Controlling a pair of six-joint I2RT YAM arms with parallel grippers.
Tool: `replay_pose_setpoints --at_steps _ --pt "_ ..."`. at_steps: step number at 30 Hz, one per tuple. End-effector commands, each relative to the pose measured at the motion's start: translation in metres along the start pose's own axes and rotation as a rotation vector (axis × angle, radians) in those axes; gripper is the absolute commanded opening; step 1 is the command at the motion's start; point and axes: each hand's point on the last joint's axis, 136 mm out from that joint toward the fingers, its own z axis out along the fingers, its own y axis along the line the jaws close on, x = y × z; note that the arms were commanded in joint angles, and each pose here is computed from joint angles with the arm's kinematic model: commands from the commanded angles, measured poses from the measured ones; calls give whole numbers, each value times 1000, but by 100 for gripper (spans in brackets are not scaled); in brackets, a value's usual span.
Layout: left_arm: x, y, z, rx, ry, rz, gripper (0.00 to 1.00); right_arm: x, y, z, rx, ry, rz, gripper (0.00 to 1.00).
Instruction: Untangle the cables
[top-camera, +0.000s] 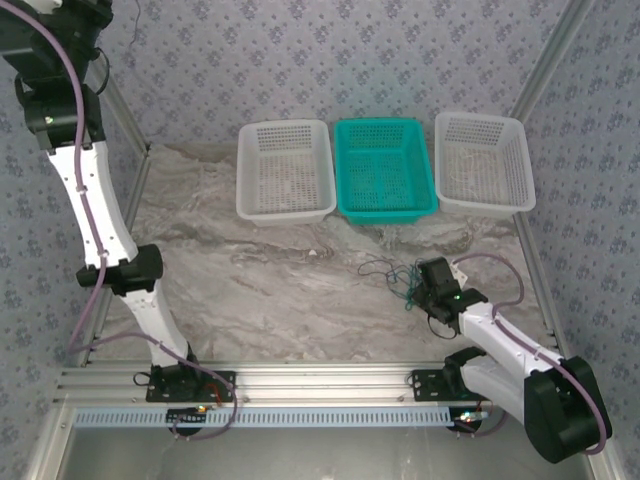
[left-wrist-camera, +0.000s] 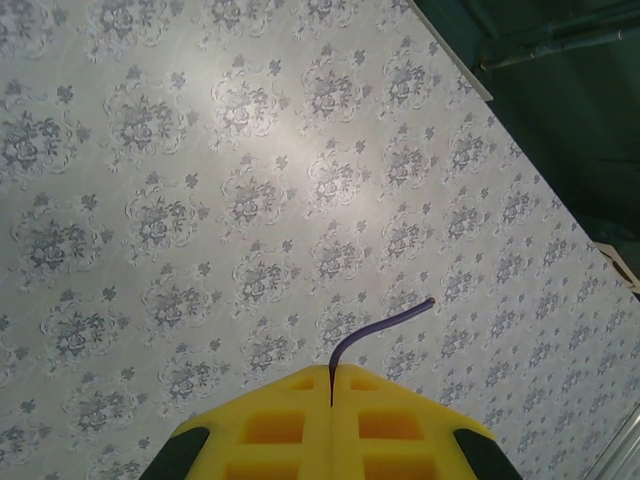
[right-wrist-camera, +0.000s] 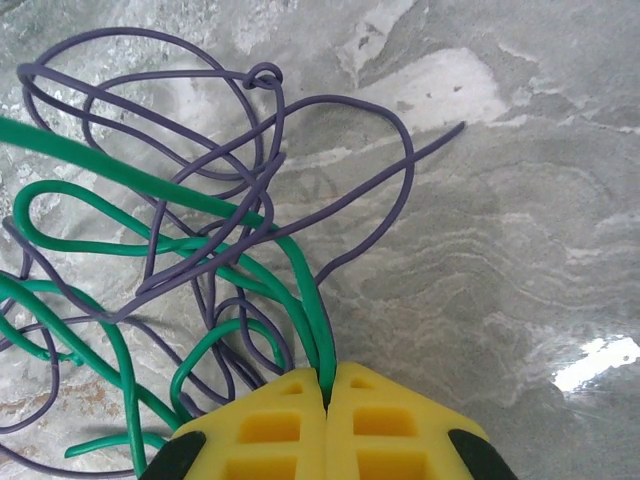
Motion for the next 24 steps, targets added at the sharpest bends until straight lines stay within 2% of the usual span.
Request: replay_pose_setpoints --at_steps 1,5,7,9,14,24 --pt "-27 -56 -13 166 -96 46 0 4 -22 -1 79 -10 14 0" --pt "-23 -71 -12 205 -110 69 0 5 -23 -2 69 -18 19 0" --pt "-9 -67 -7 187 -66 56 0 4 -23 -2 69 -22 24 0" --pt "19 -55 2 143 19 43 0 4 -23 -2 70 -25 26 0" --pt "122 -19 25 15 279 83 0 5 -23 -3 67 -20 23 0" --pt "281 82 47 -191 612 115 0 5 -23 -4 51 -24 34 0"
